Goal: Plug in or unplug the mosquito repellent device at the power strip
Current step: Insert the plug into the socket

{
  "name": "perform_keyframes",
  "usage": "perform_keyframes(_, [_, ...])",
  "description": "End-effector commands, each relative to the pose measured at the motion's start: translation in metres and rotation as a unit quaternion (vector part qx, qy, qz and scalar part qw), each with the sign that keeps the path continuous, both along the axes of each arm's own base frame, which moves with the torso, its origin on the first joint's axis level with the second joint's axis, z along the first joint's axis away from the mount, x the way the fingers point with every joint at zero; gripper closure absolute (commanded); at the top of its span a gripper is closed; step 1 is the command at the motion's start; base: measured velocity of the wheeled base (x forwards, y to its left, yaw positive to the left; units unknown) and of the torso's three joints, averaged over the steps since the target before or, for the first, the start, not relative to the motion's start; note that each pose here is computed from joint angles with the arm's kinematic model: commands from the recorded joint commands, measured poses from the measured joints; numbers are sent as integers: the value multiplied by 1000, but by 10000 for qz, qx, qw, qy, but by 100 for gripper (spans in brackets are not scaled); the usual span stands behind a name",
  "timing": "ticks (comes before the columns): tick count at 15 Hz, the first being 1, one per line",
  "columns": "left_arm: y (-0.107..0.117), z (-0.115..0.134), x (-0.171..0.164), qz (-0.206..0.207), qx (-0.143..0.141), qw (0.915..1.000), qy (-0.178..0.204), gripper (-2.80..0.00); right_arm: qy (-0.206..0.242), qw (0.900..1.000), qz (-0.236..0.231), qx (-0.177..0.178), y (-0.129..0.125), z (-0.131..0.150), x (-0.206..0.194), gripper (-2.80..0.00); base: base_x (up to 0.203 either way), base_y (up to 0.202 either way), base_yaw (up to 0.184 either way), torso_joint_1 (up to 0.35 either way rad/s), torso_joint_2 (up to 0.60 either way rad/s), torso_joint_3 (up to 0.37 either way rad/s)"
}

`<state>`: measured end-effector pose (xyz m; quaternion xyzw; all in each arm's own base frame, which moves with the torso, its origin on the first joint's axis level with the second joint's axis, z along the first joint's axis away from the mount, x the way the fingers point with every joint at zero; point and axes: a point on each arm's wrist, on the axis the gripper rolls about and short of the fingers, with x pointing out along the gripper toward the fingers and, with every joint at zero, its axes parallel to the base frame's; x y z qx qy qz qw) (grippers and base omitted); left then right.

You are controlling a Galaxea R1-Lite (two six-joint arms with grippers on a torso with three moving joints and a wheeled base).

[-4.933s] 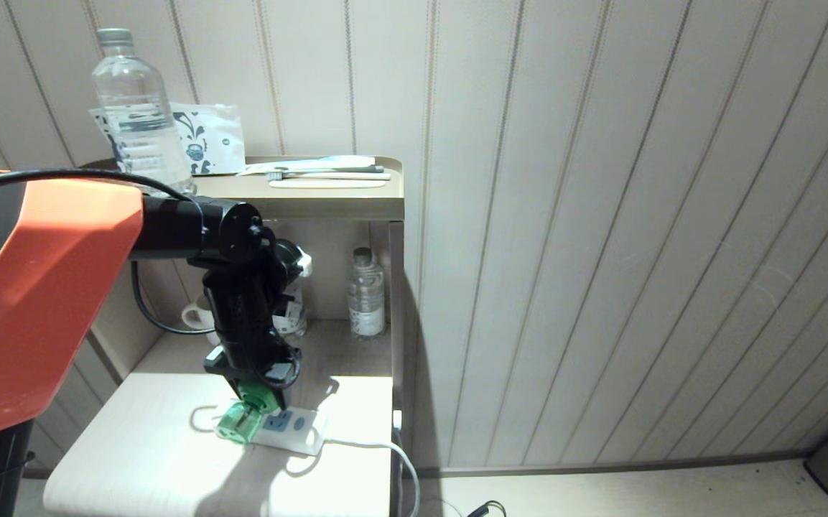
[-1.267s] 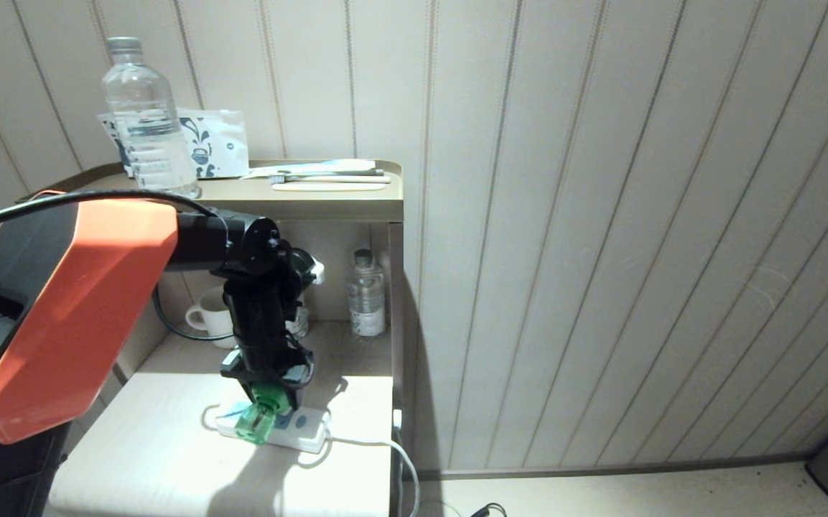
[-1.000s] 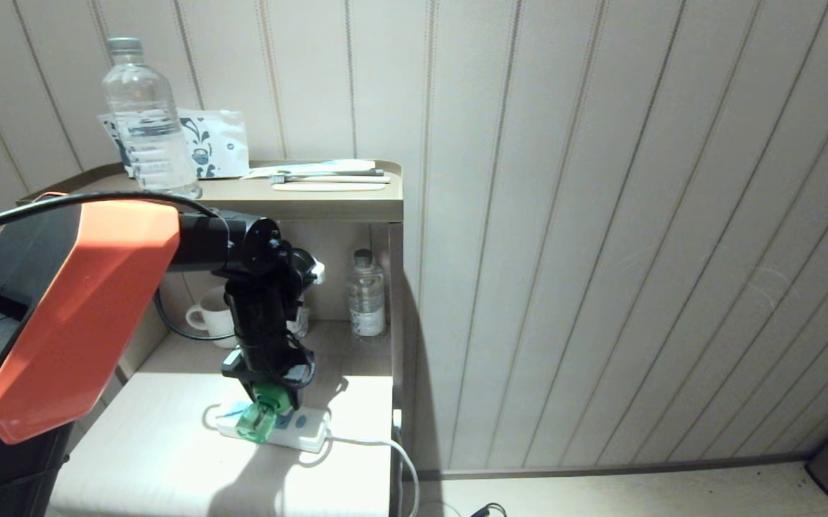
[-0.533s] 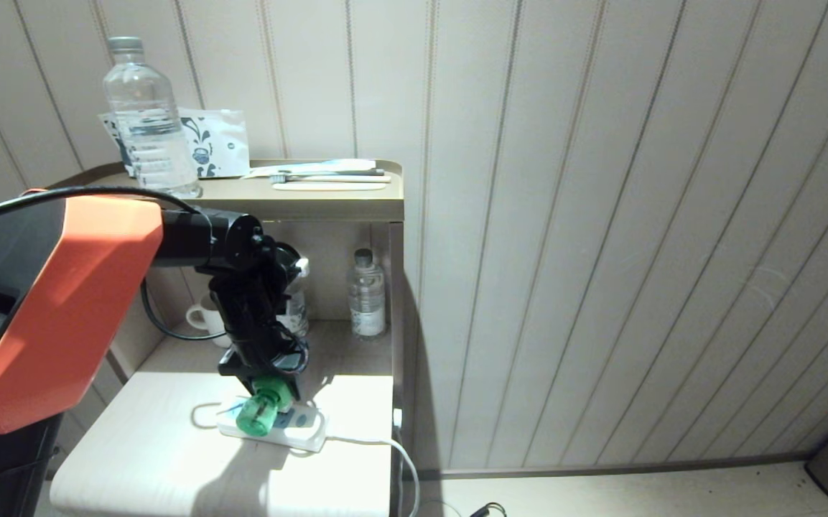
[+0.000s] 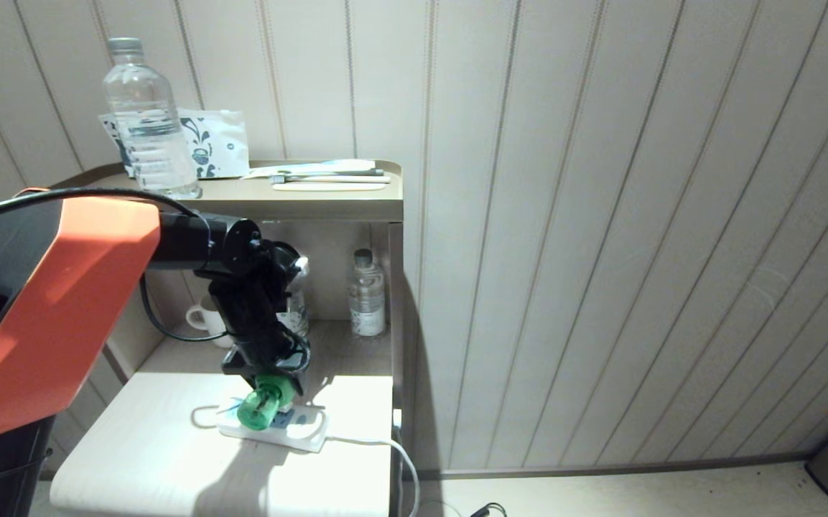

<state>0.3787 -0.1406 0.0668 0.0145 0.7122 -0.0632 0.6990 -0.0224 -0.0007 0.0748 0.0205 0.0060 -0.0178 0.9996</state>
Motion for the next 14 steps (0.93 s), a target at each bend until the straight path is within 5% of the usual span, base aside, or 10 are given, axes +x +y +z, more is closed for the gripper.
perform_keyframes(1, [0, -6, -1, -1, 49, 9999, 146, 0, -2, 10000, 0, 1, 0, 0, 0, 0, 0, 0, 0, 0, 0, 0])
perform_keyframes(14, [7, 4, -17, 27, 190, 9998, -40, 0, -2, 10000, 0, 1, 0, 0, 0, 0, 0, 0, 0, 0, 0, 0])
